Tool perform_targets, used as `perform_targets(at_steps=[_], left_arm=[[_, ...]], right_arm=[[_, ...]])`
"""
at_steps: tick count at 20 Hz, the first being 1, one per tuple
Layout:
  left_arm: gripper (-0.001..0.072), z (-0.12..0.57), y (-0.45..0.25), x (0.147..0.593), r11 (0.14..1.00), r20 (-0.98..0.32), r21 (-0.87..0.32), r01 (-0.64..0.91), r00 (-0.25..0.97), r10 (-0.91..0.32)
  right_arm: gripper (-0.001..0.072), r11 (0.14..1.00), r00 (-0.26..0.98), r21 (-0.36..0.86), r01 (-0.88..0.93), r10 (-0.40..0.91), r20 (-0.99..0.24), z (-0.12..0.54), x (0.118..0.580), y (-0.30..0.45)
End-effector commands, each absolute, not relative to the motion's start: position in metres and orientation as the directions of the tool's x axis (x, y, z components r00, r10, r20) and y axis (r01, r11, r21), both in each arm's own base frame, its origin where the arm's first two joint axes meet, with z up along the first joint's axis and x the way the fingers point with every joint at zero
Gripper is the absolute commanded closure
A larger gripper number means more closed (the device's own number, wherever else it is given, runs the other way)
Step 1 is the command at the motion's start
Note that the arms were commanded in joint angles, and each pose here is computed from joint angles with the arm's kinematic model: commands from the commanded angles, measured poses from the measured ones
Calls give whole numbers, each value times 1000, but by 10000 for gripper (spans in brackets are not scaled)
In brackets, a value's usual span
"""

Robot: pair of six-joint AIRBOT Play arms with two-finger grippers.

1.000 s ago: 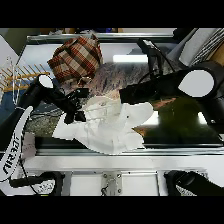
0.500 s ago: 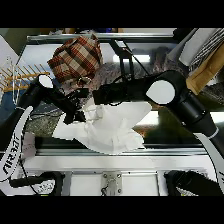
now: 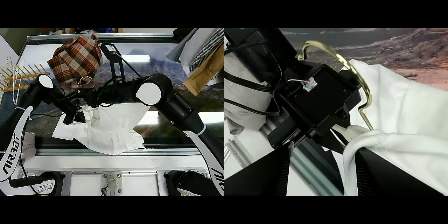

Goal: Fold the clothes and pants, and hang the long-sleeved shirts on hangers.

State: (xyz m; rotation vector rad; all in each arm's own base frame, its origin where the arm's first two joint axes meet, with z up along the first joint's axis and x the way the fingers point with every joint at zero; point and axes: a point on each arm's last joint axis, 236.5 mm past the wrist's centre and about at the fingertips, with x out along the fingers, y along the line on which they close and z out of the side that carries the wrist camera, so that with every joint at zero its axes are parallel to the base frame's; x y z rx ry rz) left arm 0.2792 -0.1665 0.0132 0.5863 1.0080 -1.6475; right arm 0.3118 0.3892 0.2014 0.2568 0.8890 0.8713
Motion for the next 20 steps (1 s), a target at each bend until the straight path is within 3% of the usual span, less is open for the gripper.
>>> perform_targets(at_steps=[1, 4, 5, 6, 7, 11, 16, 20], left_arm=[[693, 14, -166, 278, -82, -788, -326, 942, -319, -527], [693, 14, -166, 278, -81, -788, -327, 942, -319, -527], [693, 14, -166, 278, -82, -788, -327, 941, -319, -527], [693, 14, -166, 278, -82, -788, -327, 941, -319, -527], [693, 14, -166, 278, -82, -788, -327, 942, -319, -527], [692, 14, -166, 278, -82, -788, -327, 941, -319, -527], [692, 15, -166, 275, -88, -784, -337, 938, -331, -525], [693, 15, -166, 275, -88, -784, -336, 938, -331, -525]], right_arm=[[285, 634, 296, 490, -598, 743, -600, 195, 305, 386], [284, 630, 283, 478, -612, 739, -612, 198, 298, 381], [238, 634, 293, 469, -615, 736, -610, 201, 298, 377], [108, 635, 299, 465, -617, 736, -607, 205, 298, 374], [35, 637, 311, 464, -616, 737, -600, 210, 299, 370], [35, 640, 336, 462, -614, 741, -581, 224, 300, 359], [36, 616, 375, 346, -708, 742, -555, 250, 295, 334], [40, 586, 311, 226, -778, 672, -672, 240, 275, 273]])
